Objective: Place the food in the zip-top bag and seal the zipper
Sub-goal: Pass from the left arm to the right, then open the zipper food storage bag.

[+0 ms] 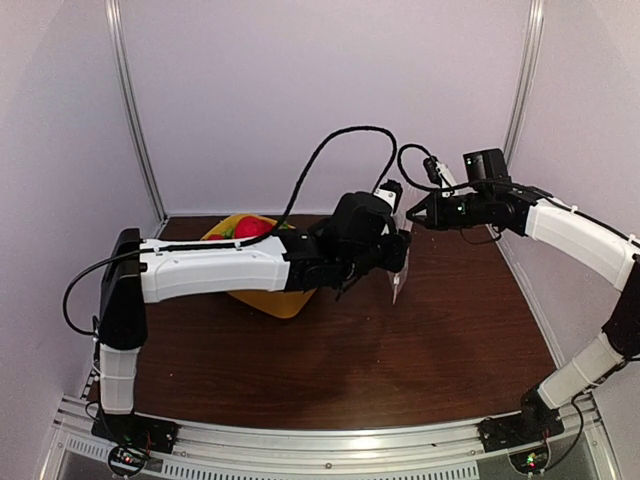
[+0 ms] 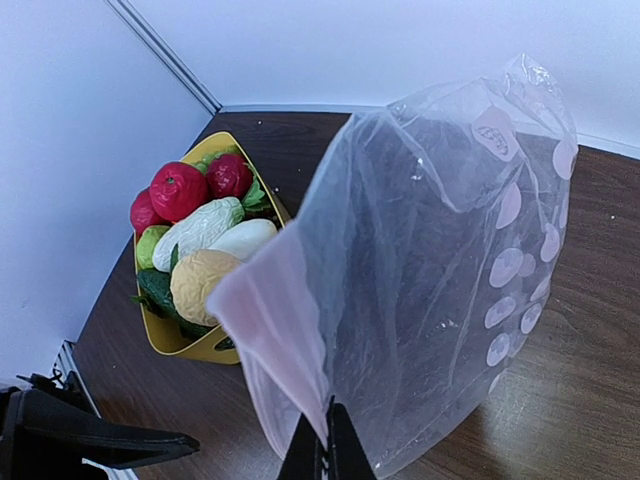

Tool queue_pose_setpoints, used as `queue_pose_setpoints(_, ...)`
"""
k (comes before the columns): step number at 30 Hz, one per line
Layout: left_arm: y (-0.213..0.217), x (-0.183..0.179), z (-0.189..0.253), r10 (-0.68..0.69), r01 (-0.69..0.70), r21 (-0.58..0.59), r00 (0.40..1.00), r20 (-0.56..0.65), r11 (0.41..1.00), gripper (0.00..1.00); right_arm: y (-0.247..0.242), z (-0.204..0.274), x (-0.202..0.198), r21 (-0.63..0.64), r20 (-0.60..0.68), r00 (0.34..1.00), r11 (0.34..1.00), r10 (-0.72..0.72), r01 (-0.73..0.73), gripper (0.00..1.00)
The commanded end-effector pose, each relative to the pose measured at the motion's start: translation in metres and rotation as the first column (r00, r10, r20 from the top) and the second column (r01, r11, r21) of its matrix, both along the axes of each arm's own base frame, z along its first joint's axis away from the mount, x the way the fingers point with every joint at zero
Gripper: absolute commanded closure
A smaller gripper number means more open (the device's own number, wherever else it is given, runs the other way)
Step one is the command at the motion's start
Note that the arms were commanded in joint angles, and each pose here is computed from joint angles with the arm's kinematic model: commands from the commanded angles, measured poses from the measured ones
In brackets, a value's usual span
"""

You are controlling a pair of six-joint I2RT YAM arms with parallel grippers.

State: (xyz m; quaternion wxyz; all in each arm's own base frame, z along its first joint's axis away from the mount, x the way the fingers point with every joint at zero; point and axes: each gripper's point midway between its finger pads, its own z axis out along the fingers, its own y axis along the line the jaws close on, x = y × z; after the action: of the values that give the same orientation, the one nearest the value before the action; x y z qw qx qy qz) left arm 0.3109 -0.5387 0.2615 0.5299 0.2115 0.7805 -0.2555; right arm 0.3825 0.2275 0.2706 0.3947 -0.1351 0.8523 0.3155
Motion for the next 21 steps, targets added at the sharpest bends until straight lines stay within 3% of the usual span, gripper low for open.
queue_pose_setpoints(1, 0.016, 0.009, 0.02, 0.024, -0.027, -0.051, 0.998, -0.049, 0.998, 0.48, -0.002, 0.009, -0.005, 0.009, 0.043, 0.999, 1.0, 0.004, -0.004, 1.0)
queue_pose_setpoints(8, -0.004, 0.014, 0.001, -0.043, 0.035, -0.085, 0.995, -0.094, 0.996, 0.42, -0.002, 0.016, -0.008, 0.029, 0.059, 0.998, 1.0, -0.001, -0.001, 1.0)
queue_pose_setpoints(15, -0.013, 0.032, -0.006, -0.04, 0.029, -0.096, 0.993, -0.113, 0.995, 0.52, -0.002, 0.019, -0.012, 0.041, 0.061, 0.998, 0.999, 0.004, -0.007, 1.0)
queue_pose_setpoints(21, -0.01, 0.046, -0.021, -0.006, -0.006, -0.079, 0.989, -0.151, 0.997, 0.71, -0.003, 0.023, -0.015, 0.042, 0.071, 0.997, 0.999, 0.006, -0.009, 1.0)
